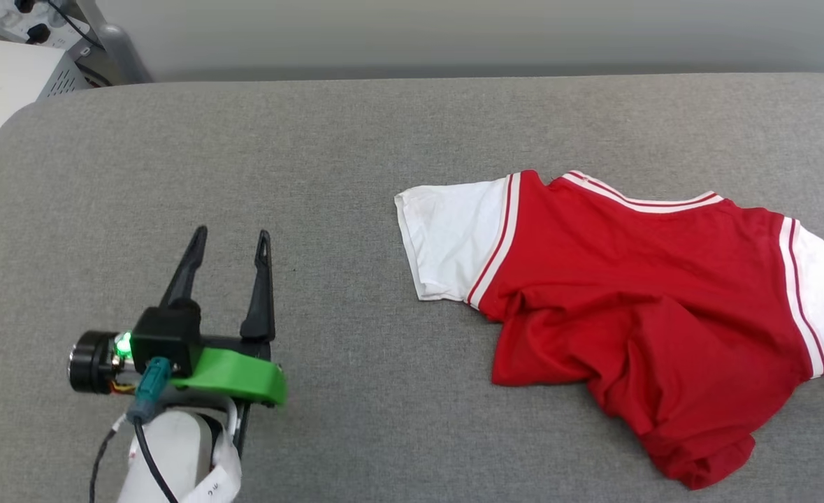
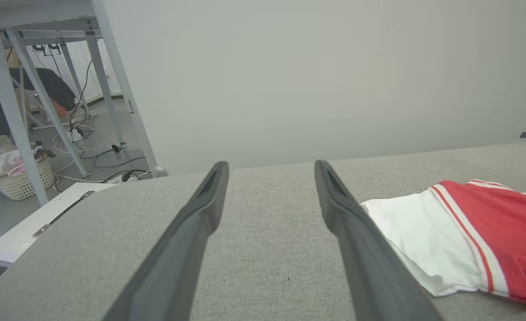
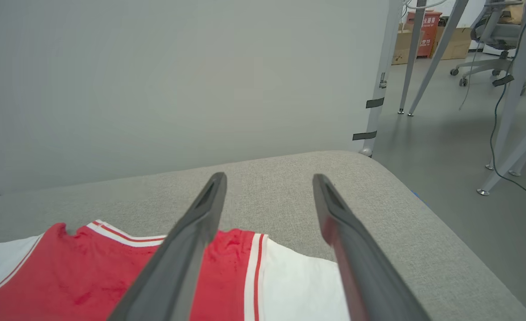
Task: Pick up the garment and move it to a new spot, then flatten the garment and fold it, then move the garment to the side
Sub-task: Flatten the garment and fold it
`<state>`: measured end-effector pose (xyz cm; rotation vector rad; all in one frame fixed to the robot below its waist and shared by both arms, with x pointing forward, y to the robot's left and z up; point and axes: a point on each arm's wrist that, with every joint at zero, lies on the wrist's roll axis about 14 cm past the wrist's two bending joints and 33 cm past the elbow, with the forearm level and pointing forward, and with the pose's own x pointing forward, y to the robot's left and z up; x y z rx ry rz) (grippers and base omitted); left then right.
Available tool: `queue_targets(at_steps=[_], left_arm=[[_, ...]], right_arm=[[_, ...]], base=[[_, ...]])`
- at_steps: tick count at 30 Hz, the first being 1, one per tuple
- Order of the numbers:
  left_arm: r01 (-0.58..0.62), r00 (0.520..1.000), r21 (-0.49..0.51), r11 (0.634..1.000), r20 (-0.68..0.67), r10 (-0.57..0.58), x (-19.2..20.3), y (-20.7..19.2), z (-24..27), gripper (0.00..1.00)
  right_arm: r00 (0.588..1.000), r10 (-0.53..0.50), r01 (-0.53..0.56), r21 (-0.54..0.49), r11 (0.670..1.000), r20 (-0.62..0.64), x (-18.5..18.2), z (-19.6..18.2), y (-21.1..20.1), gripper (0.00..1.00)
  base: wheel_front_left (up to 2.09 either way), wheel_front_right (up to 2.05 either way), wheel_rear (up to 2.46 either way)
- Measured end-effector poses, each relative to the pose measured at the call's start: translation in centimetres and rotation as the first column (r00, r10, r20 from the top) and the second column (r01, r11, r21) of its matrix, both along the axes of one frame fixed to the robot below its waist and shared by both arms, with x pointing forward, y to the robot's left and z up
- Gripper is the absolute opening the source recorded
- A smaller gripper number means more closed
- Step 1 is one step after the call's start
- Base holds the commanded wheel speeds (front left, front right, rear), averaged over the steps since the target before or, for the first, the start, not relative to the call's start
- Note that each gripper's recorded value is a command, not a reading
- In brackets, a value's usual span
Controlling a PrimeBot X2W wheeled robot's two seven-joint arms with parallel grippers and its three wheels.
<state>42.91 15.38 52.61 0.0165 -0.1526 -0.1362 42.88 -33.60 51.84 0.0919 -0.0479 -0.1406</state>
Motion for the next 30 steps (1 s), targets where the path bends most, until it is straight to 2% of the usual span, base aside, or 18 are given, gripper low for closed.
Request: queue_targets(at_steps=[5,10,14,16,17,19,23,26,28,30], left_arm=[[0.073,0.991,0.069,0.995,0.110,-0.081,2.4,-0.8,3.9,1.00],[0.166,0.971,0.108,0.980,0.155,-0.182,5.1,-2.6,6.2,1.00],[0.295,0.946,0.184,0.938,0.084,-0.314,7.1,-5.4,6.4,1.00],[0.352,0.934,0.203,0.914,-0.005,-0.358,8.1,-6.6,5.9,1.00],[0.406,0.914,0.226,0.886,-0.121,-0.388,9.1,-7.7,5.0,1.00],[0.449,0.887,0.226,0.864,-0.225,-0.402,9.8,-8.5,4.1,1.00],[0.544,0.781,0.206,0.813,-0.477,-0.402,10.6,-10.2,1.1,1.00],[0.601,0.691,0.168,0.781,-0.600,-0.403,11.0,-11.5,-0.4,1.00],[0.638,0.637,0.176,0.749,-0.667,-0.386,11.2,-12.2,-1.8,1.00],[0.659,0.572,0.135,0.740,-0.729,-0.377,11.1,-12.6,-3.5,1.00]], right_arm=[[0.991,0.060,-0.050,-0.083,0.995,0.116,-1.3,2.5,4.7,1.00],[0.981,0.094,-0.079,-0.093,0.993,0.168,-2.0,3.3,8.4,1.00],[0.980,0.136,-0.119,-0.119,0.986,0.146,-2.8,2.6,10.8,1.00],[0.980,0.153,-0.139,-0.112,0.984,0.125,-3.0,1.8,11.7,1.00],[0.980,0.167,-0.156,-0.101,0.983,0.105,-3.1,1.0,12.4,1.00],[0.980,0.177,-0.167,-0.104,0.980,0.090,-3.0,0.5,12.7,1.00],[0.980,0.194,-0.188,-0.102,0.977,0.050,-2.8,-0.8,13.4,1.00],[0.978,0.205,-0.200,-0.120,0.972,0.031,-2.3,-1.5,13.7,1.00],[0.976,0.214,-0.210,-0.127,0.969,0.023,-1.7,-1.8,13.9,1.00],[0.975,0.223,-0.219,-0.138,0.966,0.016,-1.2,-2.1,14.2,1.00]], base=[[0.00,0.00,0.00],[0.00,0.00,0.00],[0.00,0.00,0.00],[0.00,0.00,0.00],[0.00,0.00,0.00],[0.00,0.00,0.00],[0.00,0.00,0.00],[0.00,0.00,0.00],[0.00,0.00,0.00],[0.00,0.00,0.00]])
